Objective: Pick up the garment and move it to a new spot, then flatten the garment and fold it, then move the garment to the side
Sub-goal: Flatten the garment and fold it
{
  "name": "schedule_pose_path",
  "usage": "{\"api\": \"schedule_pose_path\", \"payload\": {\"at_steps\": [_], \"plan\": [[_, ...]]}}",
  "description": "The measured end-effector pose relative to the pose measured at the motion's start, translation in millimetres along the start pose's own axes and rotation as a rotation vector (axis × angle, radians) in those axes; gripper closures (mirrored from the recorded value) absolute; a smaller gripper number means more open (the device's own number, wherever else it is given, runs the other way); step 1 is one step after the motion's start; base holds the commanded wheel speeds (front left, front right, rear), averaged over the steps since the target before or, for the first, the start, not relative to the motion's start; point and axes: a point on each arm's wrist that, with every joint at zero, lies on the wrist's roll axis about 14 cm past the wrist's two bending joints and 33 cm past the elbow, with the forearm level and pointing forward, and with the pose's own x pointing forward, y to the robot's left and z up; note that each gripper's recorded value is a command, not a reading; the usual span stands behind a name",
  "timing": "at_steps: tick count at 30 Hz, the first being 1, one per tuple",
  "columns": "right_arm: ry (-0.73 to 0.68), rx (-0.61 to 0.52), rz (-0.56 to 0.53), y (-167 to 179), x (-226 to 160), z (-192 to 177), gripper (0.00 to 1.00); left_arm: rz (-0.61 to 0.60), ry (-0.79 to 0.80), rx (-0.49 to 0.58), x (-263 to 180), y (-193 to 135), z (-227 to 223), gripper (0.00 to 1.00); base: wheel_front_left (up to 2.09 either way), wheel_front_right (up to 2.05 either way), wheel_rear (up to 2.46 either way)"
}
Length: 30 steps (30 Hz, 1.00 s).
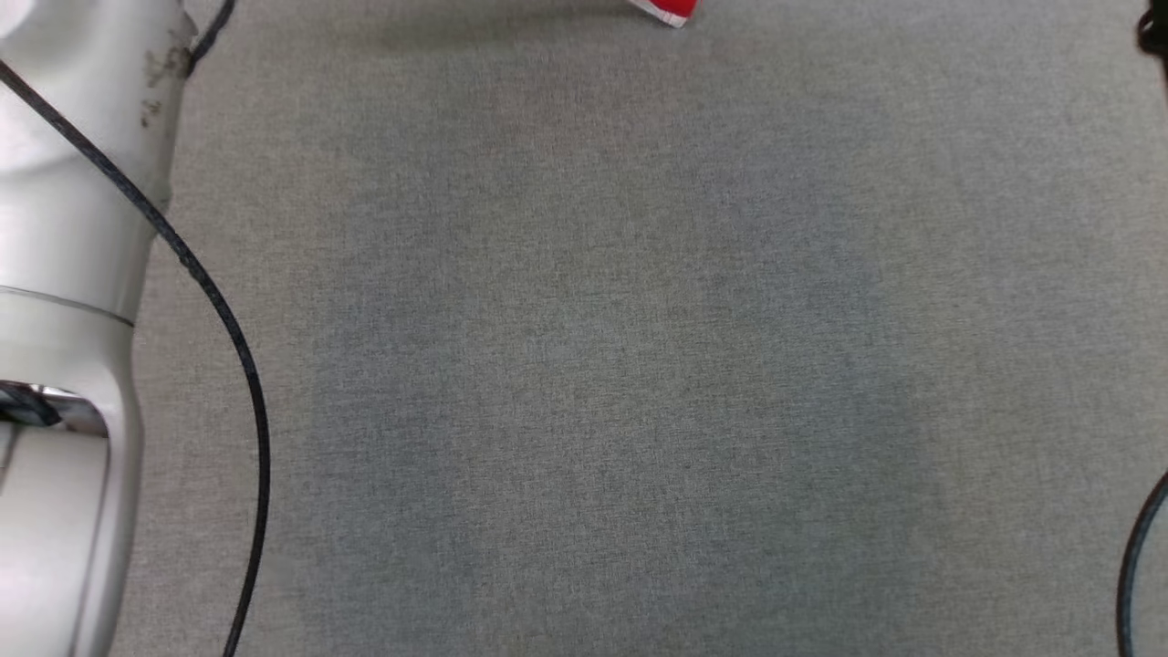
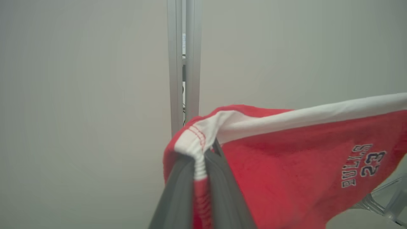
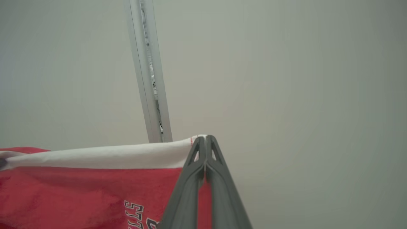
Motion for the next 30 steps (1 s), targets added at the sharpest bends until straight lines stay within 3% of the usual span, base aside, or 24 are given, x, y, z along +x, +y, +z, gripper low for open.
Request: {"api": "schedule_pose_path", "payload": {"at_steps": [6,11,15,19,30], "plan": [[0.129,0.064,0.012,8,-12,-77,1.00,-0.004,0.058,-0.106,-7,-5,-59,1.00,0.00,0.00,0.00],[0.270,0.172,0.019,22,-50,-158,1.00,0.022,0.227,-0.138,-52,-2,-148,1.00,0.00,0.00,0.00],[0.366,0.257,-0.012,22,-90,-204,1.00,0.050,0.226,-0.192,-72,-6,-168,1.00,0.00,0.00,0.00],[0.372,0.325,-0.046,18,-124,-211,1.00,0.072,0.241,-0.243,-110,-18,-187,1.00,0.00,0.00,0.00],[0.411,0.403,-0.142,21,-242,-212,1.00,0.025,0.193,-0.276,-189,-64,-169,1.00,0.00,0.00,0.00]]}}
